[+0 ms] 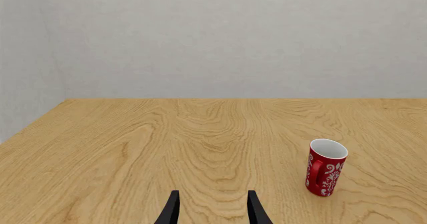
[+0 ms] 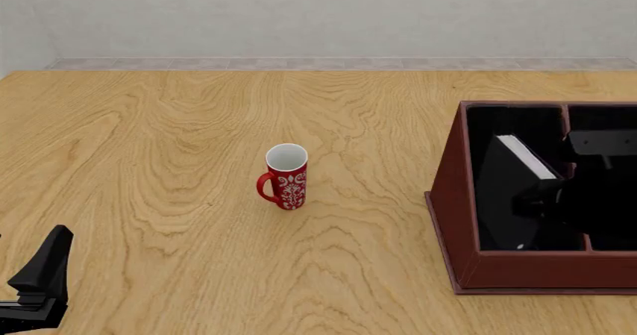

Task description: Pick up the book and place it in the left compartment of the caddy.

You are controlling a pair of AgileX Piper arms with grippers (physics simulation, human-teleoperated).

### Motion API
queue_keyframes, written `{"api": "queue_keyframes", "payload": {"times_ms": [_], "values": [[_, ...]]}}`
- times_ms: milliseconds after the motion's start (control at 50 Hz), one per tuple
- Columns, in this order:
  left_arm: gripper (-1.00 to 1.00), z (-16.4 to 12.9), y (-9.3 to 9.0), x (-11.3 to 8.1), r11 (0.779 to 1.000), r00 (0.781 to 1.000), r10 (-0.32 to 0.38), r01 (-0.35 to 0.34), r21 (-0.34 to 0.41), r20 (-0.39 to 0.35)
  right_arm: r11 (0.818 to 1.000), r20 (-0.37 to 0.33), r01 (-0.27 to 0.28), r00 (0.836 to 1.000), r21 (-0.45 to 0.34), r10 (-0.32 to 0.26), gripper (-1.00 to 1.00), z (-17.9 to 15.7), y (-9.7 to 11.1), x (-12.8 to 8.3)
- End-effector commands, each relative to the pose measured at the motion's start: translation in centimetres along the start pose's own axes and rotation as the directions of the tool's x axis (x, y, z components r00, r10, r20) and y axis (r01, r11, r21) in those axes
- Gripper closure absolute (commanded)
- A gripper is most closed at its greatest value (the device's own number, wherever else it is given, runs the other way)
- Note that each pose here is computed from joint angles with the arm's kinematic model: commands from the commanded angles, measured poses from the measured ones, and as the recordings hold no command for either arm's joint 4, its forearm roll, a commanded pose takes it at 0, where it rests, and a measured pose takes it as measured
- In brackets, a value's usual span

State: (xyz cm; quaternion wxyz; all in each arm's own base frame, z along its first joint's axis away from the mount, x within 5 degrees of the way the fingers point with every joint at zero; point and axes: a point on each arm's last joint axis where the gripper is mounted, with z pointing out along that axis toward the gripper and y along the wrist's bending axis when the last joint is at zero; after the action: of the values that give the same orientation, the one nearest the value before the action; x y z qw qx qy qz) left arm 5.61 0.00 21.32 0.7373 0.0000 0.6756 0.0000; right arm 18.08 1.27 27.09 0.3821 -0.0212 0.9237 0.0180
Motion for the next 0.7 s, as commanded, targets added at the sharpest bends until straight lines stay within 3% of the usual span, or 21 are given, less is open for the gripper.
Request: {"api": "queue_keyframes", "payload": {"times_ms": [20,700], "values": [[-1.00,0.0,0.0,0.0,1.000,1.000,0.000,0.000,0.000,0.000,1.000,0.010,-0.026,1.000,-0.005,0.026,1.00,0.2,0.1,0.1],[-1.00,0.0,0.0,0.0,1.000,1.000,0.000,0.000,0.000,0.000,0.999,-0.019,-0.051,0.999,0.006,0.051,1.00,1.9,-0.2,1.4]]}}
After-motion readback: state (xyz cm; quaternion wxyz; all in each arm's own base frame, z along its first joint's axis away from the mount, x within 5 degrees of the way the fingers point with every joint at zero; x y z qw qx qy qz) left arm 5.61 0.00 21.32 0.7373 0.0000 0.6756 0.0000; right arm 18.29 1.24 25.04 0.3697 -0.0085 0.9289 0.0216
